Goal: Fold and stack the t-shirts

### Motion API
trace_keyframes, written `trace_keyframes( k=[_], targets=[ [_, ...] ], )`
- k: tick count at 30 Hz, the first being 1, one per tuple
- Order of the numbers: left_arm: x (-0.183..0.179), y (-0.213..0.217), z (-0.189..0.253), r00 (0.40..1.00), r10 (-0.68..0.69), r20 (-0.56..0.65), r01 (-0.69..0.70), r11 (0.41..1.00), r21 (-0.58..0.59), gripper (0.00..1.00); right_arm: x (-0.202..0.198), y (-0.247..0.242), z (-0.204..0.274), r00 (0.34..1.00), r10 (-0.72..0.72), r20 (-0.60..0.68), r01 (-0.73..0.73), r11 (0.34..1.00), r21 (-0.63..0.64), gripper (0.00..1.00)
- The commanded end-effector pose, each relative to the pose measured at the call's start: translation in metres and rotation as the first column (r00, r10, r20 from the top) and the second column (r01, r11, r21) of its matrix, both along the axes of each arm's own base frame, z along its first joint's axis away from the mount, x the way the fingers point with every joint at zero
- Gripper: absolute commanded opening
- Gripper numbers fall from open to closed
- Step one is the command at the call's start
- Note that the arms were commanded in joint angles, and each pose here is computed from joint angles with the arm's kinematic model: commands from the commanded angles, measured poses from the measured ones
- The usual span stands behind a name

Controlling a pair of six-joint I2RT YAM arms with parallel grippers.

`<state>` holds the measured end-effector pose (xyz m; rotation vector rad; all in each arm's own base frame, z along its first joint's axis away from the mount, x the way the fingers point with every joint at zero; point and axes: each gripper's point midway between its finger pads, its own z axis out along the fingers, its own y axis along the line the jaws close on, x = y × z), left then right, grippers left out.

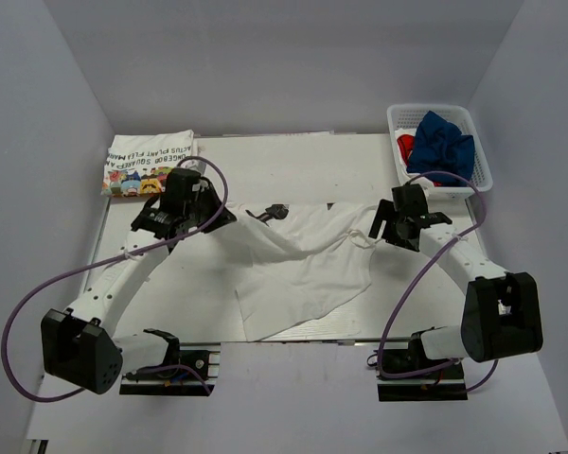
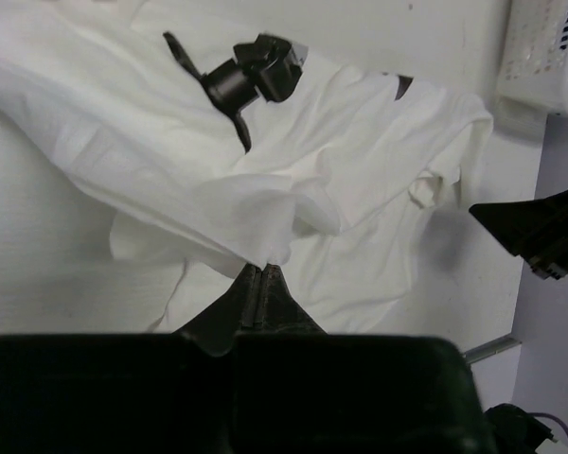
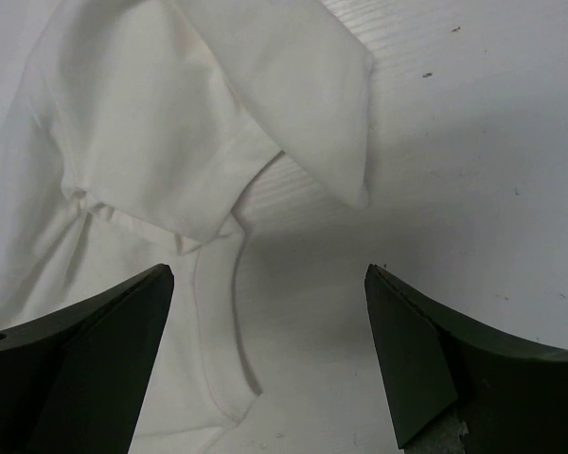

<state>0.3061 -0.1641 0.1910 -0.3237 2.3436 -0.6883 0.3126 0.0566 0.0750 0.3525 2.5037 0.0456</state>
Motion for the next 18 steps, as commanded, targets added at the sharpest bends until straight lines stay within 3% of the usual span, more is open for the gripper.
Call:
trace_keyframes(
  k=[1,5,12,18],
  targets=[
    [0.021,0.002,0.034,0.994,0.017,0.107,-0.017,1.0,0.006,0.0,0.002,0.0,0.007,0.999,0.021,0.035,-0.021,1.0,0.004,0.87],
    [0.035,0.004,0.05,0.988,0.045,0.151,-0.047,0.999,0.01,0.0,-0.002,0.0,0.002,1.0,0.026,0.017,-0.026,1.0,-0.001,0.87],
    [0.041,0.02,0.067,0.974,0.112,0.197,-0.125,0.991,0.054,0.0,0.016,-0.041,-0.004,0.995,-0.098,0.03,0.102,0.975,-0.199,0.86],
    [0.037,0.027,0.076,0.965,0.139,0.224,-0.156,0.986,0.058,0.0,0.043,-0.028,-0.027,1.0,-0.018,0.006,0.018,0.981,-0.192,0.82]
  ],
)
